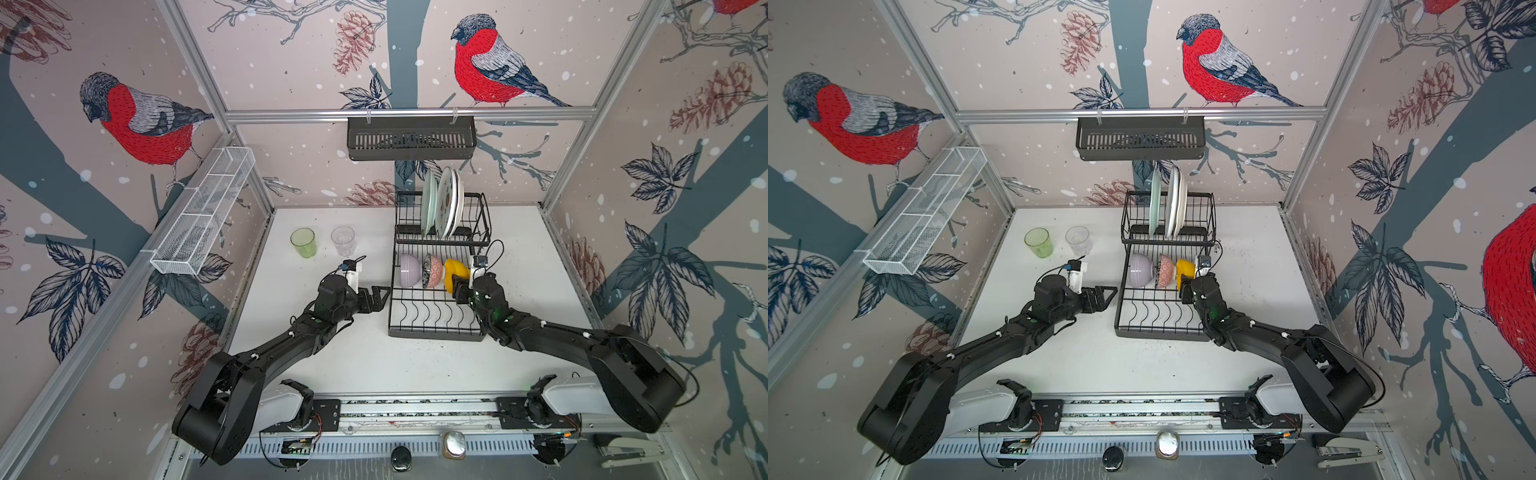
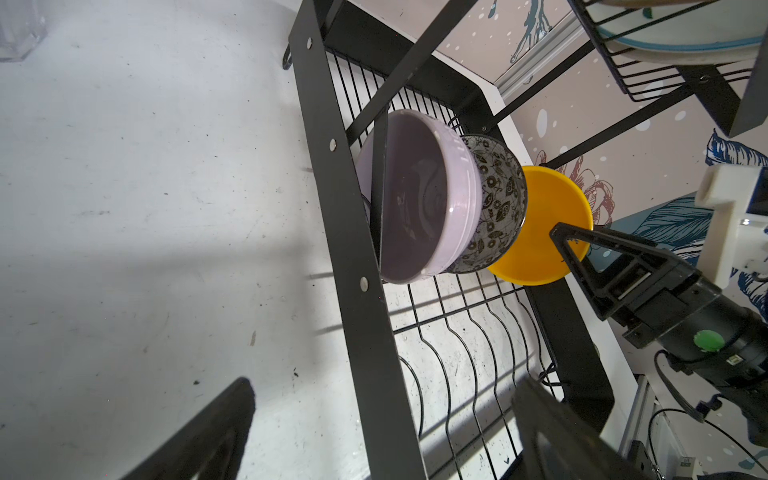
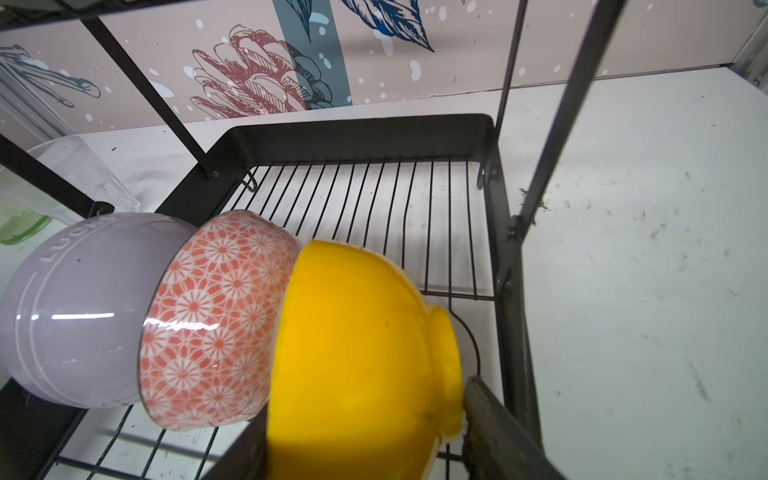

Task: Unload the mixed dishes from the dish rack
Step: 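Close the right gripper on the yellow bowl rim and tilt it outward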

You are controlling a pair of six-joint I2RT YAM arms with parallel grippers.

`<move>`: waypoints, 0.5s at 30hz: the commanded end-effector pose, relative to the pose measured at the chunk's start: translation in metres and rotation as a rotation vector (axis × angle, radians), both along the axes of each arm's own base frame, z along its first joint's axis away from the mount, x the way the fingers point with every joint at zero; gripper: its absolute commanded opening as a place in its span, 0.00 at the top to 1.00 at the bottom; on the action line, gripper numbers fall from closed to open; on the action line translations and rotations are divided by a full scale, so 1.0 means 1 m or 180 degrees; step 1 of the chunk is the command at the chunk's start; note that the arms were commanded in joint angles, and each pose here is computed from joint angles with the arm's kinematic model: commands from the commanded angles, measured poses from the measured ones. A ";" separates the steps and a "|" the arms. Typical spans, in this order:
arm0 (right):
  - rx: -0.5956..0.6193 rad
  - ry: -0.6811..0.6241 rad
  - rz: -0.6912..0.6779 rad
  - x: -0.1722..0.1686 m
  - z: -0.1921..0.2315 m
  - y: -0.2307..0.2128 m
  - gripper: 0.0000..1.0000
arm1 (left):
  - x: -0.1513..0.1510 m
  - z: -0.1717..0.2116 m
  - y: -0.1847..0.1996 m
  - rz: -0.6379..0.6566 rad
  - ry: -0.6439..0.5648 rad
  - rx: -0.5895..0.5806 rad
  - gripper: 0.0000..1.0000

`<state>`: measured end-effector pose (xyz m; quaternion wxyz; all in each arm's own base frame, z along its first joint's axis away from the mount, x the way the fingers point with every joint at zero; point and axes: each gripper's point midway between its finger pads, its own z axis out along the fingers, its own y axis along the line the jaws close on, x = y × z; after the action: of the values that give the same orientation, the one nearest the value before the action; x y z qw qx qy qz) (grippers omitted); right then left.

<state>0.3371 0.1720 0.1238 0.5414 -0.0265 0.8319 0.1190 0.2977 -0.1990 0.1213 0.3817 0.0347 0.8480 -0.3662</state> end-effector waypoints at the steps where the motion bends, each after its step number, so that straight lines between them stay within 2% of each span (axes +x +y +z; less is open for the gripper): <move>1: 0.0050 -0.0188 -0.0032 0.001 0.016 -0.001 0.38 | 0.006 0.012 -0.002 0.0004 -0.0161 -0.0044 0.03; 7: 0.0002 -0.0172 -0.0059 -0.003 0.018 -0.006 0.38 | 0.005 0.012 -0.003 -0.0005 -0.0162 -0.0047 0.03; 11: 0.0007 -0.0040 -0.0023 -0.003 0.015 -0.002 0.37 | 0.005 0.011 -0.003 -0.0009 -0.0152 -0.0049 0.03; 15: 0.0005 0.0211 -0.0163 -0.001 0.008 -0.004 0.33 | 0.005 0.012 -0.004 -0.0016 -0.0155 -0.0055 0.03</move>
<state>0.3379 0.1719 0.1406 0.5414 -0.0185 0.8324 0.1169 0.2973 -0.1996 0.1211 0.3810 0.0357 0.8481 -0.3665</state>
